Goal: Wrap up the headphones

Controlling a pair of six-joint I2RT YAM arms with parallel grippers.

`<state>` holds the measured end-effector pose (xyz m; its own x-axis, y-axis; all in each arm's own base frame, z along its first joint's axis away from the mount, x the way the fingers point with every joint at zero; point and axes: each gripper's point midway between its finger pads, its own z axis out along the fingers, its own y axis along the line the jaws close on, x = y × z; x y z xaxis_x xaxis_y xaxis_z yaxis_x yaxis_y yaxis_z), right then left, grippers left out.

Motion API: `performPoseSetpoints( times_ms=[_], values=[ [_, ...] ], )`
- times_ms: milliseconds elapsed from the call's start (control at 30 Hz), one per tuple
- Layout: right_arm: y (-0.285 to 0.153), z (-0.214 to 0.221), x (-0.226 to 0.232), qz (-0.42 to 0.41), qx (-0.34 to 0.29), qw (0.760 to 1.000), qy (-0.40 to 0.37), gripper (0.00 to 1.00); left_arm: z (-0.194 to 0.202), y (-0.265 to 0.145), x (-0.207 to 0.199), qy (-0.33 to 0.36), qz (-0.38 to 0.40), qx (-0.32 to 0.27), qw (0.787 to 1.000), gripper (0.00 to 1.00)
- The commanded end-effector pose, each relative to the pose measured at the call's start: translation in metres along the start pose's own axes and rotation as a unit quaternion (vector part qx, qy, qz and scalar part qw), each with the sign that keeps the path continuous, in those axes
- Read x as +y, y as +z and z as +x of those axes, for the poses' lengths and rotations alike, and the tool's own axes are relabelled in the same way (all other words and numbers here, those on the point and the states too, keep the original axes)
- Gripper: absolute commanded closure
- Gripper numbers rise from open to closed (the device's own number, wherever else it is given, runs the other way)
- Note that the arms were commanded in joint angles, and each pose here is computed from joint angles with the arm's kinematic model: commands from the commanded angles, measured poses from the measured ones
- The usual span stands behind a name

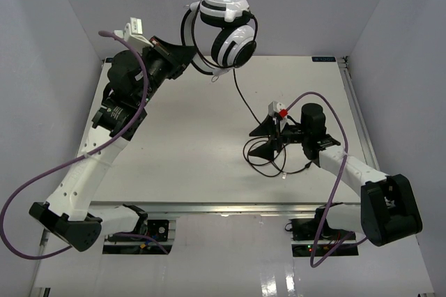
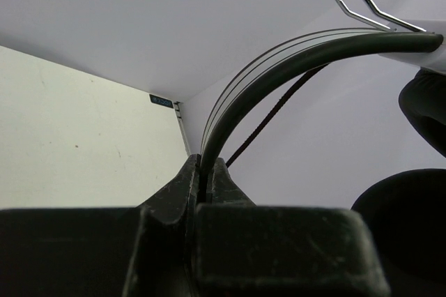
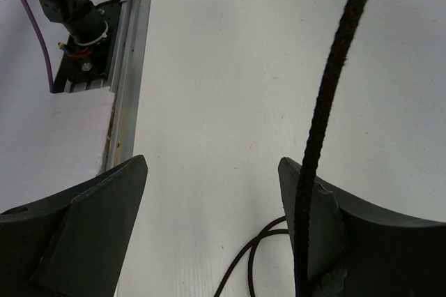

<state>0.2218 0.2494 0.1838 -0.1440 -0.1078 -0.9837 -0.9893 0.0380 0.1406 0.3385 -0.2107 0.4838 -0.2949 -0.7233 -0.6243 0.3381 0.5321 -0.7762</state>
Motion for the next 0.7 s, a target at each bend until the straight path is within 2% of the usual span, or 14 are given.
performPoseSetpoints(
  times_ms=[0, 167, 300, 433, 533, 667],
  values=[
    [0.003, -0.009, -0.007, 0.013, 0.012, 0.999, -0.04, 0.23, -0.041, -0.026, -0.044, -0.031, 0.07, -0.061, 0.995, 1.0],
    [-0.007, -0.013, -0.022, 0.075, 0.045, 0.994, -0.063, 0.64, -0.04, -0.026, -0.028, -0.035, 0.055, -0.076, 0.995, 1.0],
    [-0.026, -0.017, -0.045, 0.161, 0.102, 0.979, -0.077, 0.84, -0.032, -0.021, -0.009, -0.032, 0.038, -0.08, 0.996, 1.0],
    [-0.046, -0.046, -0.065, 0.223, 0.145, 0.955, -0.129, 0.92, -0.016, -0.012, 0.015, -0.029, 0.017, -0.073, 0.997, 1.0],
    [-0.057, -0.067, -0.064, 0.248, 0.171, 0.94, -0.162, 0.92, 0.0, -0.002, 0.041, -0.022, -0.012, -0.063, 0.998, 1.0],
    [-0.062, -0.097, -0.055, 0.275, 0.206, 0.906, -0.245, 0.92, 0.025, 0.006, 0.091, 0.005, -0.073, -0.051, 0.996, 1.0]
  ],
)
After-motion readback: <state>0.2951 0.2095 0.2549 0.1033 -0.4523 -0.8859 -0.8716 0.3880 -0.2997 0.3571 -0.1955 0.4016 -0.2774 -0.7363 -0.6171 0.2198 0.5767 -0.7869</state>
